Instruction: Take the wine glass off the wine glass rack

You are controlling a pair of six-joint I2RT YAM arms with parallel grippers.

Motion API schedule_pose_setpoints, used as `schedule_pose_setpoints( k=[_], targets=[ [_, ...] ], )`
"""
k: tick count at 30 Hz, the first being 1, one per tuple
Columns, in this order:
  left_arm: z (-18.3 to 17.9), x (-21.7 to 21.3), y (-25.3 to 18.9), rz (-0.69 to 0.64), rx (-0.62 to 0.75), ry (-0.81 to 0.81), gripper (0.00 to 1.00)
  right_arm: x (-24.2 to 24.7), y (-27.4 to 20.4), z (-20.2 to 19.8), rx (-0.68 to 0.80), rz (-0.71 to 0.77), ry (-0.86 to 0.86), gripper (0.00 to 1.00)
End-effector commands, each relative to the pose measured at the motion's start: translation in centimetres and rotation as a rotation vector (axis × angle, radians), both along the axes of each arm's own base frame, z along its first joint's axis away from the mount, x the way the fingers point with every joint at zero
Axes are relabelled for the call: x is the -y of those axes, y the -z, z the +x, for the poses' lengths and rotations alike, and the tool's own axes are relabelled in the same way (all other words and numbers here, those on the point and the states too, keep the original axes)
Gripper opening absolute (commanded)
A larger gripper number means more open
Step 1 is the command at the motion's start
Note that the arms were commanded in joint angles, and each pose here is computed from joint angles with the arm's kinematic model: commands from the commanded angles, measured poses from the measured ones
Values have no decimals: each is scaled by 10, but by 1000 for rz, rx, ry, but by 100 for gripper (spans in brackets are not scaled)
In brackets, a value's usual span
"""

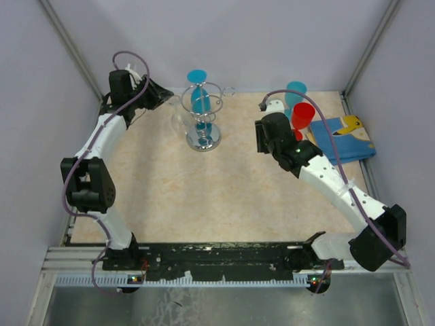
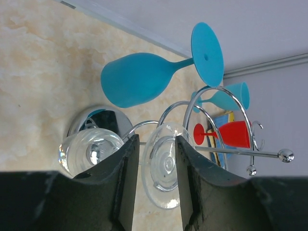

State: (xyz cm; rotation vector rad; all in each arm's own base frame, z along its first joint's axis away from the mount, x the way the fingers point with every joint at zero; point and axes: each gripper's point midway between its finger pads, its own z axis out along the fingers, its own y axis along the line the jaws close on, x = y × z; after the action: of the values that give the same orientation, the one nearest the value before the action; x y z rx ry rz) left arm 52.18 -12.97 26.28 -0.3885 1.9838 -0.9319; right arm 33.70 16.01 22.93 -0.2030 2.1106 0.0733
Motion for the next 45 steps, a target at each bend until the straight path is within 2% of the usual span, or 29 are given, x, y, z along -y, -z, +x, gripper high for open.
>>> schedule_pose_setpoints(
  k=[1, 5, 8, 16, 22, 26, 27, 35, 45],
  targets=[
    [-4, 4, -12, -34, 29, 23, 42, 5, -24, 3, 79, 12, 23, 39],
    [-10, 1, -9, -24, 13, 5, 46, 6, -25, 3, 84, 11, 28, 39],
    [-12, 0, -3, -23, -8, 7, 45, 5, -27, 3, 91, 23, 19, 40],
    [-15, 2, -10, -34, 3, 16, 23, 7, -25, 3, 89, 14, 28, 41],
    [-18, -1, -14, -17, 6, 6, 21, 6, -24, 4, 86, 13, 27, 41],
    [-20, -1, -19, -9, 15, 7, 2, 6, -23, 4, 86, 12, 26, 41],
    [-21, -2, -21, -5, 19, 6, 0, 6, -23, 4, 86, 12, 25, 41],
    [-26, -11, -39, 62, 62, -16, 0, 7, -21, 4, 89, 6, 27, 41],
    [-29, -47, -58, 247, 88, -154, 0, 5, -22, 3, 93, 14, 18, 41]
  ],
)
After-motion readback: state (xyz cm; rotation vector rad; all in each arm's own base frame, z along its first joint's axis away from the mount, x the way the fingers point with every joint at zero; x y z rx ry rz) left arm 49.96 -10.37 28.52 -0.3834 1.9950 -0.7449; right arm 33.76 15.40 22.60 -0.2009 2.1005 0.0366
